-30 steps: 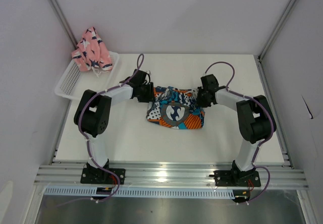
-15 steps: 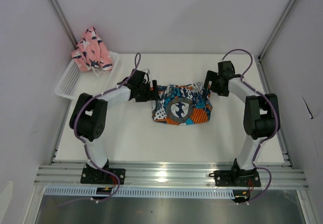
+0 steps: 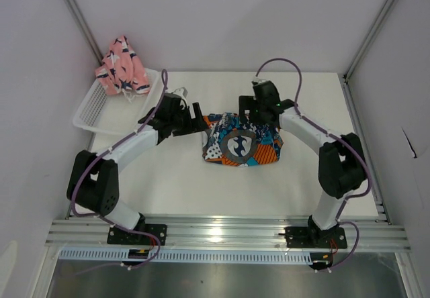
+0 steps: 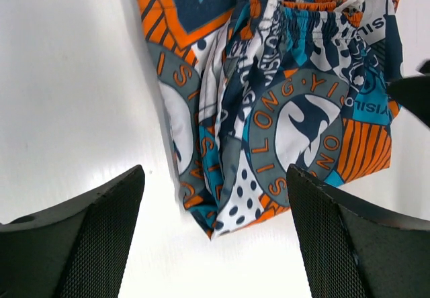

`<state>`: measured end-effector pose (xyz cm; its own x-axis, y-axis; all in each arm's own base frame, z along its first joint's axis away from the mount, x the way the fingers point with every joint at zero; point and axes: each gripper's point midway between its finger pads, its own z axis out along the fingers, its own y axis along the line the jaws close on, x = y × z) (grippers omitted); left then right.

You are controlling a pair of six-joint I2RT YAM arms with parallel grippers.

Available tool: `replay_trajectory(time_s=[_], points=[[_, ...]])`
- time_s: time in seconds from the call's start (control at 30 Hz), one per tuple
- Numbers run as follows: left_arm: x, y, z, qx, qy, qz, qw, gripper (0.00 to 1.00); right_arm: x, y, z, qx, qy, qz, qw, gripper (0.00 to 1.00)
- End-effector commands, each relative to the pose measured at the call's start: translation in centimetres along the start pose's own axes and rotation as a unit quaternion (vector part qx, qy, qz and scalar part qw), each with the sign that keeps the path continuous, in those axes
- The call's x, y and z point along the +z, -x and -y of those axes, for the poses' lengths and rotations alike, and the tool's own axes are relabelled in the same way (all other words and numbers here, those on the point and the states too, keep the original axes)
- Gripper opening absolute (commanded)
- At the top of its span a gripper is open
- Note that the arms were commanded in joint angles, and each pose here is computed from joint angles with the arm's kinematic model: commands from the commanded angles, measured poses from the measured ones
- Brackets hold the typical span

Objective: Fold and stack the shorts
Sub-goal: Neatly place the folded shorts to the corner

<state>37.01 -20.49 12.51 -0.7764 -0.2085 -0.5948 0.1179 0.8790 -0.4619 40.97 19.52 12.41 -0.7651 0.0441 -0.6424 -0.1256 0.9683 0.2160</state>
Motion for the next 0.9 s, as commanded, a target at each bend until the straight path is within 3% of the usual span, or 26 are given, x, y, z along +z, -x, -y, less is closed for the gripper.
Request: replay_trajectory(time_s=[0.0,0.4,0.73,0.87], points=[[-2.5,1.1,0.5,-0.025,0.000,0.042,0.999,0.88,1.5,0.9,-2.7,-0.039,-0.019,0.011,0.999,0.99],[-5.1,1.1,-0.6,-0.024,0.023,0.072,0.997,0.88,7.8,3.7,-9.1,-0.056,-0.008,0.059,0.997,0.99],[-4.3,0.8,-1.1,-0.026,0.028,0.065,0.997,0.88,10.3,-2.4,-10.0,-0.090,-0.020,-0.025,0.995,0.99],[-4.7,0.9,-0.9,-0.024,0.026,0.068,0.997,0.88,10.2,-5.7,-8.6,-0.115,-0.063,-0.077,0.988,1.00]])
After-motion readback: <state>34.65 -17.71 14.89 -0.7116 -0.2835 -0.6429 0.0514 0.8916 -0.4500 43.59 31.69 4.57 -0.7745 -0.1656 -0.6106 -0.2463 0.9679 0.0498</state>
